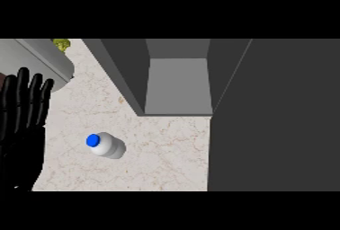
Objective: Pick up the bottled water, place it into the cabinet and close the cabinet
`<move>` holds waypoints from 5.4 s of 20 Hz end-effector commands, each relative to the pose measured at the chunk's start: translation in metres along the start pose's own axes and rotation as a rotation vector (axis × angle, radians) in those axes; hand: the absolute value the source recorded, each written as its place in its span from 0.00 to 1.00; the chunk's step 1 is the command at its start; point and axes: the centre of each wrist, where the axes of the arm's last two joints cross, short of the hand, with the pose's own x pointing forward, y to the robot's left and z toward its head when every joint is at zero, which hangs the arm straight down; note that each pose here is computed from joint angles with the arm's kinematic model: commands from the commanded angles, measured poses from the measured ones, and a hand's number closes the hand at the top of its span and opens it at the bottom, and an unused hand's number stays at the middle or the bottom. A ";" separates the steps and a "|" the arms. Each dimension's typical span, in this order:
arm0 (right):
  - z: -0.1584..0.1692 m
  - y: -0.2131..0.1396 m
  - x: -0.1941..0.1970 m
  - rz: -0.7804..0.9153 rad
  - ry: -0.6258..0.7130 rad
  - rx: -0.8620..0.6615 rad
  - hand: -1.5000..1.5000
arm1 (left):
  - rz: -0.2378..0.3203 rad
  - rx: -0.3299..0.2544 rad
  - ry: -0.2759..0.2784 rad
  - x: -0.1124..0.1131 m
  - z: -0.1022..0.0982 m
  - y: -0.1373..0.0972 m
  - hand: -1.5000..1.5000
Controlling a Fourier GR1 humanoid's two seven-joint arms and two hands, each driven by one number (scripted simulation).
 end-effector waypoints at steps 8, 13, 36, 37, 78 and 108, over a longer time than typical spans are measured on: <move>0.040 0.018 0.015 -0.160 0.140 0.224 0.00 | -0.016 0.551 0.192 0.006 0.035 -0.002 0.00; 0.046 0.023 0.039 -0.187 0.159 0.241 0.00 | 0.000 0.626 0.167 0.045 0.049 -0.035 0.00; 0.063 0.052 0.102 -0.180 0.156 0.237 0.00 | -0.020 0.639 0.261 0.090 0.079 -0.058 0.00; 0.058 0.060 0.096 -0.185 0.159 0.236 0.00 | -0.034 0.623 0.255 0.089 0.081 -0.057 0.00; 0.076 0.068 0.111 -0.172 0.155 0.221 0.00 | -0.132 0.629 0.481 -0.080 0.087 -0.046 0.00; 0.076 0.085 0.115 -0.178 0.164 0.233 0.00 | -0.100 0.645 0.530 -0.194 0.139 -0.046 0.00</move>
